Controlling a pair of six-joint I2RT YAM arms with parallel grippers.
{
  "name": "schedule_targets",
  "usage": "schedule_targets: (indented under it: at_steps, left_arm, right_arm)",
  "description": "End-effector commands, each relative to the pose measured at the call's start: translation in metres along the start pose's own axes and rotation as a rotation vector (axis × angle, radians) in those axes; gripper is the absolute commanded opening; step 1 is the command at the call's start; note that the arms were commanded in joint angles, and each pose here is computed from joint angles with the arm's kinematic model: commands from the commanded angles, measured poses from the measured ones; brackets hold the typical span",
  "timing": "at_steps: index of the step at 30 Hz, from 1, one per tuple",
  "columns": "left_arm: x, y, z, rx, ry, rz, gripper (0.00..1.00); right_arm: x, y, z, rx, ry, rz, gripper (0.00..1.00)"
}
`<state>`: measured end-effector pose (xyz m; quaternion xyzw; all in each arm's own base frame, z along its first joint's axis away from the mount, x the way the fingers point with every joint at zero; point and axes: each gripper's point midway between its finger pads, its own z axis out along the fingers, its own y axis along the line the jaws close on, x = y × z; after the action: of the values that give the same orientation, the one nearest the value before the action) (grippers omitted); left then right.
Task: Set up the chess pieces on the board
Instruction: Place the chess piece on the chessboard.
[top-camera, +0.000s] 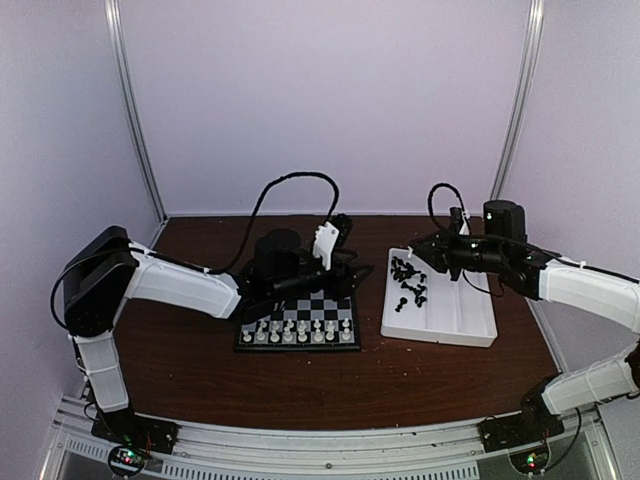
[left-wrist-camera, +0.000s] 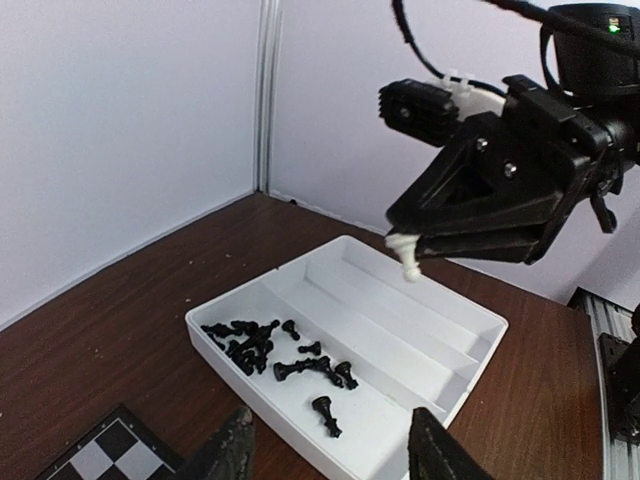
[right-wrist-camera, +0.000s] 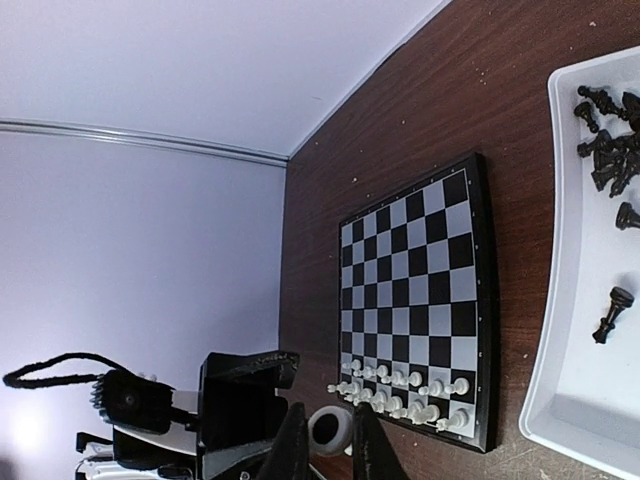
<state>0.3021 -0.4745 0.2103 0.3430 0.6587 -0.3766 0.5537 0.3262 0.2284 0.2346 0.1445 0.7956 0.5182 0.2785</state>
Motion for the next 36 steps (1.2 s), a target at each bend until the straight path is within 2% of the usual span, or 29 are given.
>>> schedule_targets:
  at_steps: [1,9,13,17,24,36]
  left_arm:
    - [-0.039,-0.021,0.009,0.074,-0.144,0.062,0.52]
    - [-0.040,-0.022,0.011,0.082,-0.167,0.086,0.51]
    - [-0.041,-0.021,0.017,0.074,-0.146,0.134,0.51]
    - [-0.041,-0.016,0.023,0.049,-0.118,0.122,0.52]
    - [-0.045,-0.017,0.013,0.055,-0.180,0.048,0.51]
    - [-0.042,-0.018,0.021,0.070,-0.192,0.079,0.45]
  right_arm:
    - [-0.003,0.027,-0.002,-0.122,-0.016,0.054,0.08]
    - [0.004,0.034,0.016,-0.100,-0.014,0.027,0.08]
    - [0.003,0.033,0.028,-0.111,-0.022,0.020,0.08]
    - [0.001,0.042,0.035,-0.131,0.001,-0.008,0.07]
    - [0.000,0.056,0.027,-0.153,-0.012,-0.037,0.07]
    - [0.008,0.060,0.028,-0.194,-0.008,0.000,0.07]
